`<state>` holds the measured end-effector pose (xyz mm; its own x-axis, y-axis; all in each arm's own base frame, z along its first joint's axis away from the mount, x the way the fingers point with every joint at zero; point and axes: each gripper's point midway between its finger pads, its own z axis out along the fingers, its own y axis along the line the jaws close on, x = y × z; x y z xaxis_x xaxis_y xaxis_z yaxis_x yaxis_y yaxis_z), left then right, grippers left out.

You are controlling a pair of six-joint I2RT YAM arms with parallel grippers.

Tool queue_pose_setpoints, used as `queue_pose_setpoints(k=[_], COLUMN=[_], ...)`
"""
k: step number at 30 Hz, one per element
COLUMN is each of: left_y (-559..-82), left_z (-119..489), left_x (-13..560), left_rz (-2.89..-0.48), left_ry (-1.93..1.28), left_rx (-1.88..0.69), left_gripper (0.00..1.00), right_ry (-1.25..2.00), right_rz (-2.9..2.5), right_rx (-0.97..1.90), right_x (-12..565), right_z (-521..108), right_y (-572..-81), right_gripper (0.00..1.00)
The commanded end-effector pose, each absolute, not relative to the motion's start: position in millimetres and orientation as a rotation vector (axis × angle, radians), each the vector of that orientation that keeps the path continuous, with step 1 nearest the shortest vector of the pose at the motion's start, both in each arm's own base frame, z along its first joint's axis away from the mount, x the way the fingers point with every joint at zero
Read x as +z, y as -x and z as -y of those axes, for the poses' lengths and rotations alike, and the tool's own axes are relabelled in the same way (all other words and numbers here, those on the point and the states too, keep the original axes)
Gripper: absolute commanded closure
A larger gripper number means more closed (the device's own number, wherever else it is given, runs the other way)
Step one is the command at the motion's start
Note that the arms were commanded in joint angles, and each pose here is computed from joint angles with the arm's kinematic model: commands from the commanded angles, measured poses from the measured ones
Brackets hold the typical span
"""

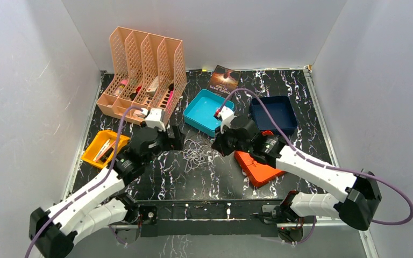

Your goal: Untangle the cables

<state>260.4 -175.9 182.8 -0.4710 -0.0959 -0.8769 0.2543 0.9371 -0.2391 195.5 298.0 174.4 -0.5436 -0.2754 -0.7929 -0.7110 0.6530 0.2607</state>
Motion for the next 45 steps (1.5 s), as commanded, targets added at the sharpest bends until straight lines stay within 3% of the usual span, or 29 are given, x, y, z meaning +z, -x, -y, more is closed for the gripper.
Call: queue_pose_setpoints(k=[1,7,14,24,45], left_y=[-259.3,-236.5,-213.5,-204.0,-237.4], left_z=[171.9,186.9,210.6,227.9,255.0], left_x=[230.4,255.4,275.7,265.1,205.8], left_rz=[-1.751,-1.516,-1.341,-1.287,-1.399], left_ry=[-0.172,-0.31,-0.463,-0.571,-0.588], left_rx=[-0.483,-0.636,-0.777,-0.84,-0.823], left_gripper=[0.03,0.03,0.04,0.09,0.1], right_ry=[0.731,0.753,0.846,0.62,0.398], right_rz=[-1.975,-1.86,-1.804,-1.684,-1.622], right_rx=[0.721,0.774,0.898,1.025,1.135], right_x=[238.5,284.0,298.0,370.3,422.8], right_z=[-294.2,-298.7,-317.6,-321.4,-321.2], right_y=[-206.4,-204.2,-190.8,-197.4,-206.1], right_gripper=[1.0,1.0,1.0,1.0,1.0])
